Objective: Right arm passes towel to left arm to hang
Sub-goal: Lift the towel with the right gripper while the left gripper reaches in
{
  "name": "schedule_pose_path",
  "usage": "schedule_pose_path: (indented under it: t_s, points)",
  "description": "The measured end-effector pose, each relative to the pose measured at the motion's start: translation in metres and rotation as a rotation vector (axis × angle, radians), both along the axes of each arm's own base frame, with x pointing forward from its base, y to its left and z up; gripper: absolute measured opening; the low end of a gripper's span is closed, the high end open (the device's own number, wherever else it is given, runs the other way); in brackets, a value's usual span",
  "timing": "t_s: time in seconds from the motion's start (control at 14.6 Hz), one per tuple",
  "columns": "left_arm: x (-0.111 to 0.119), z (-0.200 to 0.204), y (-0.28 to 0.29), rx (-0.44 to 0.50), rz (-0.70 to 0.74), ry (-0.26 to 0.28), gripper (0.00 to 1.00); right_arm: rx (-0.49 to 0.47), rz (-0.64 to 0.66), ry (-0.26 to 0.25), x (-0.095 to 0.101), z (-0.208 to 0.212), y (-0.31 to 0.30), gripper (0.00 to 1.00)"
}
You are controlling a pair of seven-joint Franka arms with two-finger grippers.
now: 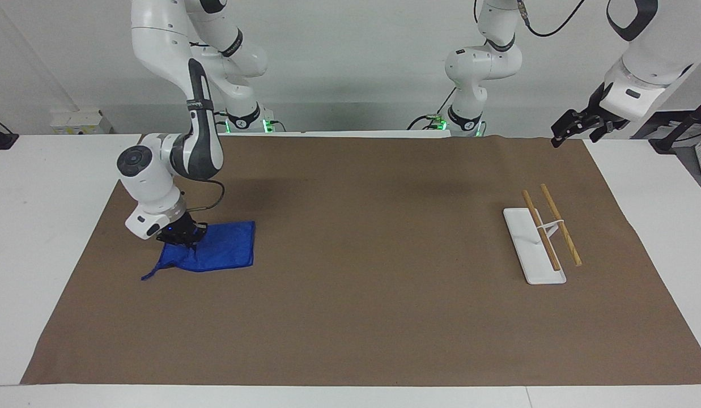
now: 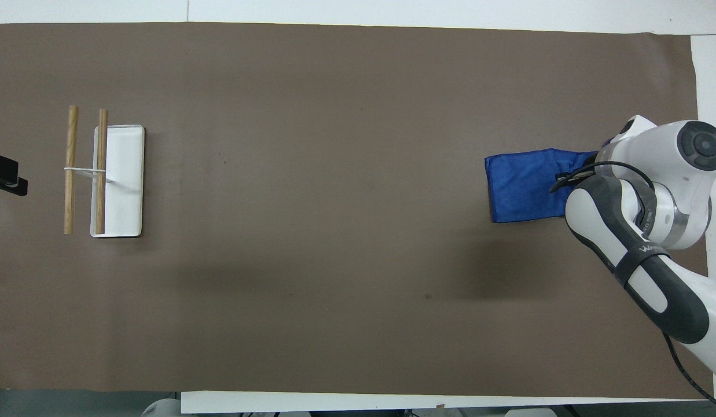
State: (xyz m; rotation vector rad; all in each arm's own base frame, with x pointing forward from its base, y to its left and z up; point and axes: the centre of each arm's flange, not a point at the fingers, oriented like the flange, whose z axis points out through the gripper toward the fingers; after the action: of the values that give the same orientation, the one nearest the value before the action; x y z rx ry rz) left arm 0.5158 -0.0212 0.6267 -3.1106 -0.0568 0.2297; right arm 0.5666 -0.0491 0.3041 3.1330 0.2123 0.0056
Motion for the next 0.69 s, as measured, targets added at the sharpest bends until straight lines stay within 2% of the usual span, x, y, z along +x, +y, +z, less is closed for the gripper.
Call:
schedule_pose_path:
  t_s: [0.41,0.69]
  points:
    - [0.000,0.000,0.000,0.000,0.000,0.000,1.00,0.077,-0.307,0.111,0.009,0.096,0.105,0.04]
    - [0.000,0.000,0.000,0.000,0.000,0.000,1.00,0.180,-0.653,0.166,0.002,0.144,0.211,0.04]
